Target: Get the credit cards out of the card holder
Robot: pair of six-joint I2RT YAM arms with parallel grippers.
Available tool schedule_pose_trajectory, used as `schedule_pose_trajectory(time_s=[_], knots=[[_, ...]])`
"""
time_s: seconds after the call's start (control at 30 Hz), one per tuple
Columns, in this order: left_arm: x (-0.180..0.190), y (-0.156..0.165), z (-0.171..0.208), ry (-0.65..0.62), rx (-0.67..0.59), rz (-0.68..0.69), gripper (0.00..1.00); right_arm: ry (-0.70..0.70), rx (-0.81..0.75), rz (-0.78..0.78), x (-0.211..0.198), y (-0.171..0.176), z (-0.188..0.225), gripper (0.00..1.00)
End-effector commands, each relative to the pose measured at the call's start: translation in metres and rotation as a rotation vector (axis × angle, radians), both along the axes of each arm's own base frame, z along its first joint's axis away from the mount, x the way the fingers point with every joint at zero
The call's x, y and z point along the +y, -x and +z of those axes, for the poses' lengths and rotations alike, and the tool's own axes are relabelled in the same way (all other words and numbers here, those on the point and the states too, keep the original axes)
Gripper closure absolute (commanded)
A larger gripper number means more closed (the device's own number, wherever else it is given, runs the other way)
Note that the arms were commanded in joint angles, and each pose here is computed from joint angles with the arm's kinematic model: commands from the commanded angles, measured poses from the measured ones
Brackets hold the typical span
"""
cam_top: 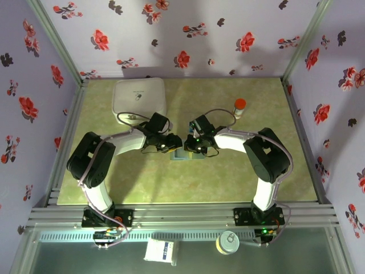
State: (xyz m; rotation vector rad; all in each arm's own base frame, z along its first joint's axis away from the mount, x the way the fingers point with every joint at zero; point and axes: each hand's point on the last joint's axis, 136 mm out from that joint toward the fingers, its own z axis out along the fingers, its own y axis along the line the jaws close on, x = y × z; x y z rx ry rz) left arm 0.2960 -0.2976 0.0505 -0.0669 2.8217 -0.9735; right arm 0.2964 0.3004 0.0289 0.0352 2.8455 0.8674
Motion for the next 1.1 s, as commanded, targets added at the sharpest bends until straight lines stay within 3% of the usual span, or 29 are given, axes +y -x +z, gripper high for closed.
schedule_pose_trajectory(time_s=[0.0, 0.27, 0.6, 1.07], knots=[[0.000, -0.003, -0.004, -0.004, 0.012, 0.012, 0.62, -0.003, 0.011, 0.006, -0.001, 0.006, -0.002, 0.84], [-0.007, -0.006, 0.002, 0.034, 0.002, 0.017, 0.74, -0.012, 0.006, 0.007, -0.001, 0.006, 0.002, 0.84], [-0.015, -0.011, 0.018, 0.070, -0.018, 0.015, 0.77, -0.003, -0.049, -0.004, -0.010, 0.005, 0.023, 0.81], [-0.052, -0.011, 0.021, 0.080, -0.007, -0.024, 0.89, -0.017, -0.120, -0.102, -0.061, 0.001, 0.055, 0.81]])
